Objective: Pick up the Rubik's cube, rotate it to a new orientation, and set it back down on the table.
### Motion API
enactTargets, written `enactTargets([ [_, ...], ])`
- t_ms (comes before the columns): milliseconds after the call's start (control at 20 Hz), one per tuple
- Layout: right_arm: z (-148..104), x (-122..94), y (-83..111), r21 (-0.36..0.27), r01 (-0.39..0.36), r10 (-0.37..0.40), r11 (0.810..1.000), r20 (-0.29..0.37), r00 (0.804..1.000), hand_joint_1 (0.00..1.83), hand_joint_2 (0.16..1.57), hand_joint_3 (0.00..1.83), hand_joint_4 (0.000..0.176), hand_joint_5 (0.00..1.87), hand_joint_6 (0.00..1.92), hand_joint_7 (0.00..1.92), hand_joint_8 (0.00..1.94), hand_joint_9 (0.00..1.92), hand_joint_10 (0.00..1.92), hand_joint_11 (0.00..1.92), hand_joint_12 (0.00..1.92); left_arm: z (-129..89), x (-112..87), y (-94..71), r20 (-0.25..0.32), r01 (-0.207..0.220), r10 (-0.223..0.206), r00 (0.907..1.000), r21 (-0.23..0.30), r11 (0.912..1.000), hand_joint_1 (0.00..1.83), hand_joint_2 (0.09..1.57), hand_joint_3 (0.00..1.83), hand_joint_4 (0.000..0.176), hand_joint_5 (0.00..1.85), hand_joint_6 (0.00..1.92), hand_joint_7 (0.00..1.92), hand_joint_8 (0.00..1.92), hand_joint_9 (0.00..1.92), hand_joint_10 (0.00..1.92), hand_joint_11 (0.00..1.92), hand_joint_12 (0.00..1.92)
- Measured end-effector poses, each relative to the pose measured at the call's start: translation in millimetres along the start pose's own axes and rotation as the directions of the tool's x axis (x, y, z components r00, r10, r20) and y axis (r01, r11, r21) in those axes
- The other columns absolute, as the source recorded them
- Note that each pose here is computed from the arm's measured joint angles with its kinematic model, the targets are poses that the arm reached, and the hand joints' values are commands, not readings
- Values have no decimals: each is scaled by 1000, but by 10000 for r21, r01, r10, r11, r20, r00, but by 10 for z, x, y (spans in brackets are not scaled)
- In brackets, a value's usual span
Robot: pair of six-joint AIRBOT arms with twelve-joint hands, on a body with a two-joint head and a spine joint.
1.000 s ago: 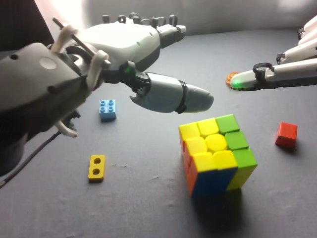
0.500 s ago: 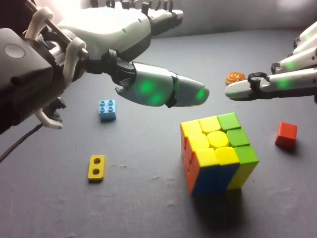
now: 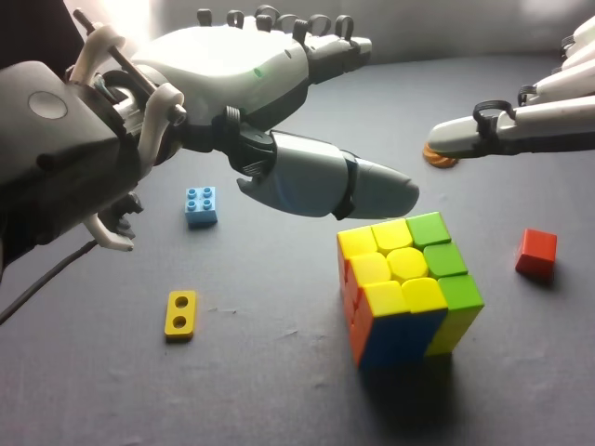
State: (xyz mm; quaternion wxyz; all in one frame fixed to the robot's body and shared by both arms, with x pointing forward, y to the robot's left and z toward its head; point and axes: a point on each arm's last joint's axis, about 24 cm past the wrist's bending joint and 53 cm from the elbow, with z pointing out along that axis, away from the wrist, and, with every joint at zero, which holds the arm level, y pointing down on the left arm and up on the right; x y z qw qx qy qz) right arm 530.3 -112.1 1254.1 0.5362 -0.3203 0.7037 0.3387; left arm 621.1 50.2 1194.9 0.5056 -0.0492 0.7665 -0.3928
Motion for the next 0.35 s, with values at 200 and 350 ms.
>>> enactTargets([
  [200, 5, 3, 24, -60, 0, 0, 10000, -9, 10000, 1300, 1299, 0, 131, 147, 10, 642, 1606, 822, 1921, 755, 1921, 0, 0, 4, 0, 35, -35, 10000, -18, 10000, 198, 951, 3, 0, 145, 4, 211, 10, 216, 13, 0, 743],
  [350, 5, 3, 22, -52, 7, -7, 10000, -10, 10000, 1293, 1311, 0, 110, 146, 4, 620, 1640, 835, 1921, 772, 1921, -1, 3, 0, -8, 55, -55, 10000, -14, 10000, 202, 964, 5, 0, 147, 5, 224, 5, 240, 13, 0, 780],
])
